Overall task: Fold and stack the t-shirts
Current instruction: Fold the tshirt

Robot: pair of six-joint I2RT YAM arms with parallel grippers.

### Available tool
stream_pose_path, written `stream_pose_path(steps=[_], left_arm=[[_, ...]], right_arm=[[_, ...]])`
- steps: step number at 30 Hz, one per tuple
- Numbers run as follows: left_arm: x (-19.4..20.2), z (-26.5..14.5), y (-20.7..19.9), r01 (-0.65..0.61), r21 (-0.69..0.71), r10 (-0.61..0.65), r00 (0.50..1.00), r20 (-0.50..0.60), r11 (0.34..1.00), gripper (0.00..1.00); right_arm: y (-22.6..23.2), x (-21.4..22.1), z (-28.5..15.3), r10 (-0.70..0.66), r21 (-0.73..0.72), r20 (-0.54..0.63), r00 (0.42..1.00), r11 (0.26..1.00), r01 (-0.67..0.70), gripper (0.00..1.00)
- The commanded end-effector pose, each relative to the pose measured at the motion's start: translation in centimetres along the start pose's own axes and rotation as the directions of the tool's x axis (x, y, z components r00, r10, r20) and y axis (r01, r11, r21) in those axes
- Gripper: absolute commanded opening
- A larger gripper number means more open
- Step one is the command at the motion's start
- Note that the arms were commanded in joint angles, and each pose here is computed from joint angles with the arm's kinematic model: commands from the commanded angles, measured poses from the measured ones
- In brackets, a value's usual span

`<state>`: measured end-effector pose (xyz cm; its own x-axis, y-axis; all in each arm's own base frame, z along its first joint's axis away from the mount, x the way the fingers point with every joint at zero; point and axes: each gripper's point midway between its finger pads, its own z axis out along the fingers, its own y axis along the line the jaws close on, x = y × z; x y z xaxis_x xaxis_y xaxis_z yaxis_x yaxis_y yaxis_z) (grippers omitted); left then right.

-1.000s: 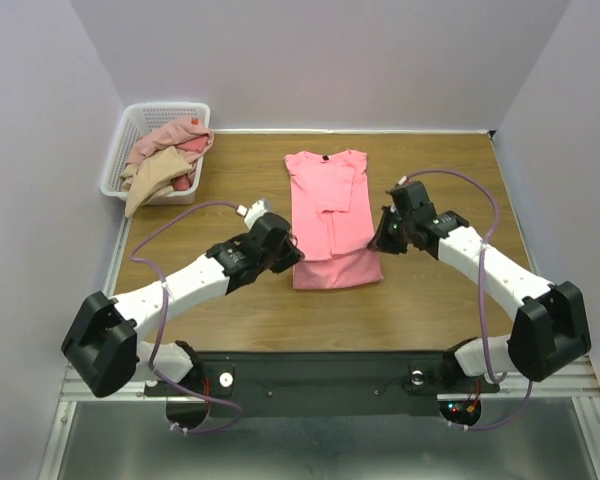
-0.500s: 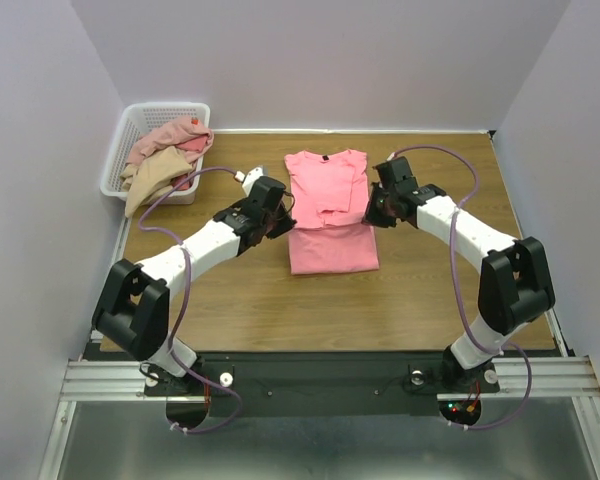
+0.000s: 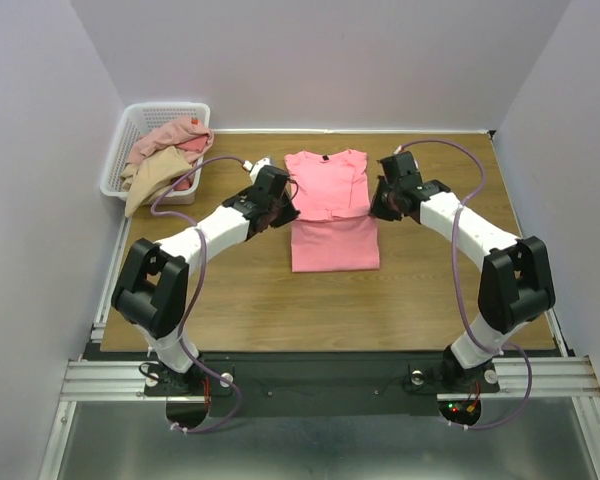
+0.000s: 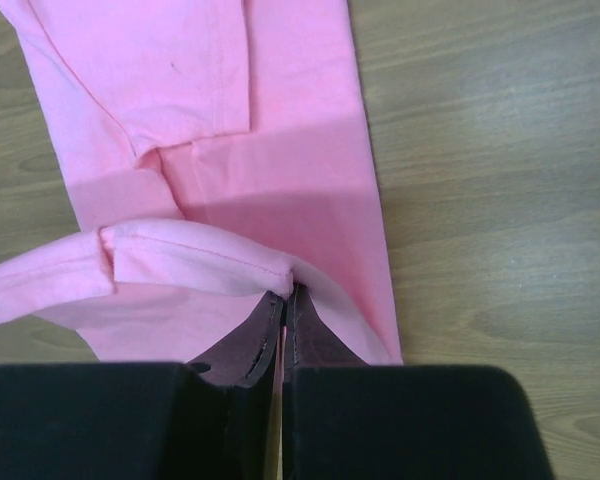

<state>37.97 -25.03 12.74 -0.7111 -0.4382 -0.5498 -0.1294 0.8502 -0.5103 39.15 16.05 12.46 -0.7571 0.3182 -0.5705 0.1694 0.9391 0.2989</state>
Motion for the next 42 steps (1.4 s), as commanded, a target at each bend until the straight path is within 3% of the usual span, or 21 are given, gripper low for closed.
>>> stream_pose_path(steps=[1,12,27,28,31,32,34,35,38,41,42], left_arm=[[-2.2,0.5,-1.8,-0.019,0.051,0.016,0.999,0.042,0.999,0.0],[-2.9,4.2,-0.4,-0.008,-0.004,0.008,0.999,0.043,1.0,0.0],[-2.8,6.9,0.3,-0.033,-0.037,0.034,0.999,0.024,0.999,0.0],[-2.9,7.0,0.4,-0.035,-0.043,0.036,0.999,0.025,0.998,0.03],[-3.6,6.9,0.0,-0.043,-0.036,0.044,0.998,0.043,0.998,0.4],[-3.8,6.8,-0.2,-0.052,-0.035,0.053,0.998,0.043,0.998,0.53],[-4.3,6.3,-0.7,-0.057,-0.025,0.058,0.997,0.05,0.998,0.68],[-4.3,6.1,-0.8,-0.063,-0.022,0.064,0.997,0.049,0.998,0.79],[-4.0,4.6,-0.6,-0.06,-0.011,0.06,0.997,0.047,0.998,0.9],[-4.1,2.5,-0.6,-0.053,0.014,0.052,0.996,0.067,0.998,0.93],[-3.2,1.5,-0.3,-0.057,0.024,0.055,0.997,0.055,0.998,0.96]], right_arm=[[1.4,-4.0,0.2,0.0,-0.026,0.094,0.996,1.0,0.003,0.0],[0.8,-3.8,4.5,-0.006,0.018,0.053,0.999,1.0,0.005,0.0],[-1.0,-3.9,6.7,0.023,0.084,0.047,0.999,0.996,-0.027,0.01],[-1.0,-4.0,6.7,0.026,0.085,0.05,0.998,0.996,-0.03,0.04],[-1.0,-4.6,7.0,0.04,0.091,0.059,0.997,0.995,-0.045,0.13],[-0.9,-4.9,6.8,0.045,0.087,0.067,0.997,0.995,-0.051,0.26],[-0.4,-5.5,6.3,0.048,0.069,0.079,0.996,0.996,-0.053,0.4],[0.0,-5.8,5.5,0.05,0.047,0.086,0.995,0.997,-0.055,0.57],[-0.1,-5.3,4.3,0.047,0.03,0.081,0.996,0.998,-0.05,0.7],[-0.7,-3.7,2.4,0.043,0.013,0.063,0.997,0.999,-0.044,0.78],[-0.8,-3.0,2.0,0.036,-0.005,0.047,0.998,0.999,-0.036,0.85]])
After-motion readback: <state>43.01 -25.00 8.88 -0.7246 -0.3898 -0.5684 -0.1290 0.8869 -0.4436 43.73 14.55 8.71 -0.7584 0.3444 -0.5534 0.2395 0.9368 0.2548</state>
